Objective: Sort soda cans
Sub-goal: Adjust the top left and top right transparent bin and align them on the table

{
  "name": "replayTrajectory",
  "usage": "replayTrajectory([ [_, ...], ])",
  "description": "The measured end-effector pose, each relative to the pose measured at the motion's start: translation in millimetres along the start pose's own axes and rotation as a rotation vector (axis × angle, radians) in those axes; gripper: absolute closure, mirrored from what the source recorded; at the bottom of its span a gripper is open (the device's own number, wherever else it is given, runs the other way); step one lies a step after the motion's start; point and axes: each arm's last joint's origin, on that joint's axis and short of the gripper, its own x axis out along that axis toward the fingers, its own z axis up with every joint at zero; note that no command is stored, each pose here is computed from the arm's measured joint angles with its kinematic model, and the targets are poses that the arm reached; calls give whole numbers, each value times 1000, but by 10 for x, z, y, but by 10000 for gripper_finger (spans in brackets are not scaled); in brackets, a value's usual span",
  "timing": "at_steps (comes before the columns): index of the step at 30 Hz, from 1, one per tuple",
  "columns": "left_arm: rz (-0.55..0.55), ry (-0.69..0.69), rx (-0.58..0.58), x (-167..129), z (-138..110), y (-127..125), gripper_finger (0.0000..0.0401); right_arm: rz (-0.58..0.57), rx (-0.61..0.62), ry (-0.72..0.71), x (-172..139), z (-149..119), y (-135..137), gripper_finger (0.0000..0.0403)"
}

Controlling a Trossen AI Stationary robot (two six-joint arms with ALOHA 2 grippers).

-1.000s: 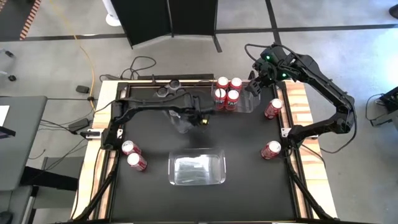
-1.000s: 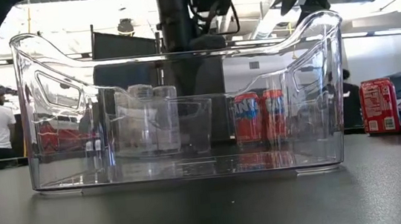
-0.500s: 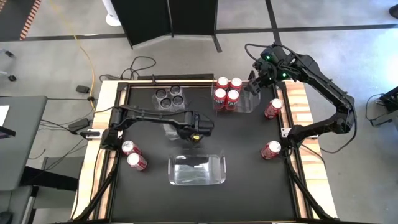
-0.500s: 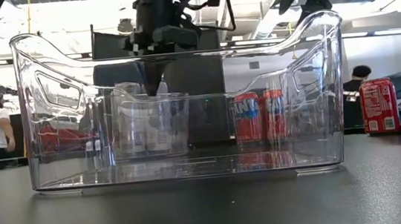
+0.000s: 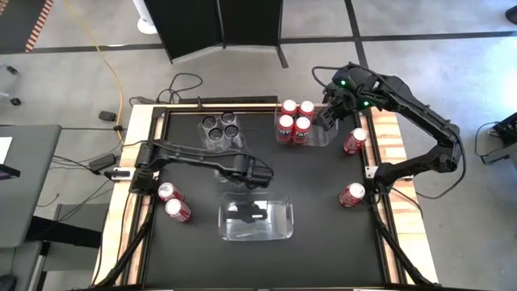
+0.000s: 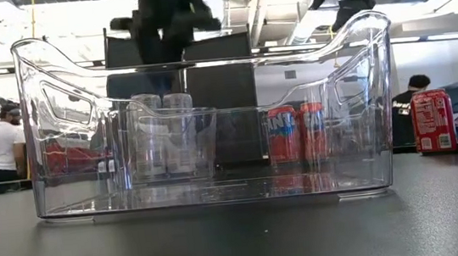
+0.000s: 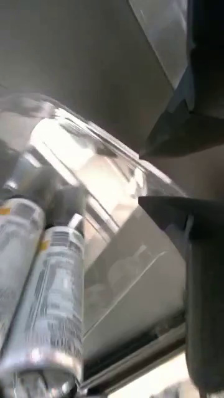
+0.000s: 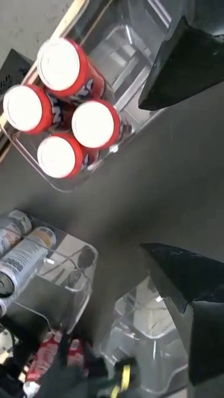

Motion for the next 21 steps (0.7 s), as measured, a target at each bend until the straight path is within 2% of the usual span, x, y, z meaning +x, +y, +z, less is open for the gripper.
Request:
replayTrajectory([
  [6,-104,-136,-192,-479,-73,454,265,19,-5,-12,8,1,60,21],
  [10,-121,-193,-283,-598,-155,792,260,28,-4,-36,8,24,71,21],
  [15,-89,-170,-321,-452,-398,1141,260,28,-13,-36,8,24,71,21],
  [19,-130,-146,-366,-242,-653,1273,260,33,-30,-27,12,10,90,21],
  [21,-164,-130,-427,-90,-734,1314,260,43,-36,-25,13,7,104,21],
])
